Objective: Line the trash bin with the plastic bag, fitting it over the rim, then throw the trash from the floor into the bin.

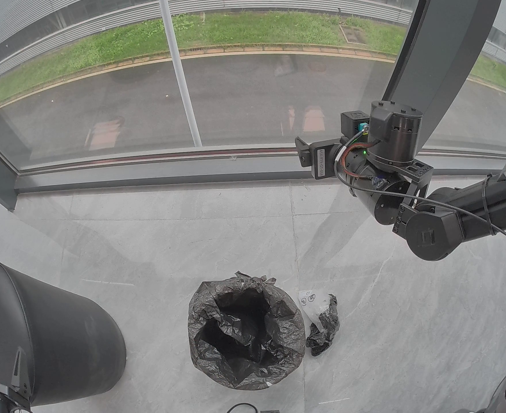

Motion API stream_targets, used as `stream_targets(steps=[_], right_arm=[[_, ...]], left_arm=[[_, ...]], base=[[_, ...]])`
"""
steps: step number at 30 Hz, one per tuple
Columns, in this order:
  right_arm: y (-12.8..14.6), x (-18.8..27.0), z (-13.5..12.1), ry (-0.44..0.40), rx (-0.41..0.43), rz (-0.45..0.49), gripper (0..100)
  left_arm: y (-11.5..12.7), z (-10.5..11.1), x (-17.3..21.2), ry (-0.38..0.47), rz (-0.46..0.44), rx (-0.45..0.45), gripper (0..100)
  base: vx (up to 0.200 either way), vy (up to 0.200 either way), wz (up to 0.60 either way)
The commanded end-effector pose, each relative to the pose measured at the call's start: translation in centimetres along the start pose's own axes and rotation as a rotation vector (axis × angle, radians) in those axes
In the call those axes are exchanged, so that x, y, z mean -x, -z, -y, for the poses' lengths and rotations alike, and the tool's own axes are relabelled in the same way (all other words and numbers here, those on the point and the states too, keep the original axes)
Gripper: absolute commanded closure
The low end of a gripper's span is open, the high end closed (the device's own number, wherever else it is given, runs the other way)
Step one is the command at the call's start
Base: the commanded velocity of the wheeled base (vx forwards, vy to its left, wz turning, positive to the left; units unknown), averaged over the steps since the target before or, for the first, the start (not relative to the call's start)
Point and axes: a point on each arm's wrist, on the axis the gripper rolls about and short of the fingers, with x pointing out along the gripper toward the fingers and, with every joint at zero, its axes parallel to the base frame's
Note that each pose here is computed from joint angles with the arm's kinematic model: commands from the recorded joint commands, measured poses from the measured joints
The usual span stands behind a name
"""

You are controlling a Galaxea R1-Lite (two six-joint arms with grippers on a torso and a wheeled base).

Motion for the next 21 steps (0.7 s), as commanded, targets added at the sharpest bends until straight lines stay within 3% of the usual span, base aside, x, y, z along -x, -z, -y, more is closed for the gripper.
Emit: stream_targets(steps=[1,7,10,14,21], right_arm=[[-0.8,0.4,-0.7,-0.022,-0.009,0.028,0],[0.2,-1.7,-0.5,0.005,-0.005,0.020,0],[1.0,-3.8,0.4,0.033,-0.009,0.023,0],[2.1,-6.4,1.2,0.006,0.006,-0.023,0],[3.6,-10.6,0.6,0.004,-0.030,-0.151,0]], left_arm=[[0.7,-0.1,0.5,0.000,0.067,0.010,0],[0.6,0.0,0.5,0.060,0.073,0.013,0],[0.7,0.2,0.5,0.132,0.067,0.016,0],[1.2,0.4,0.6,0.238,0.018,0.023,0],[1.3,0.4,0.6,0.239,0.003,0.030,0]], base=[[0.000,0.000,0.00],[0.000,0.000,0.00],[0.000,0.000,0.00],[0.000,0.000,0.00],[0.000,0.000,0.00]])
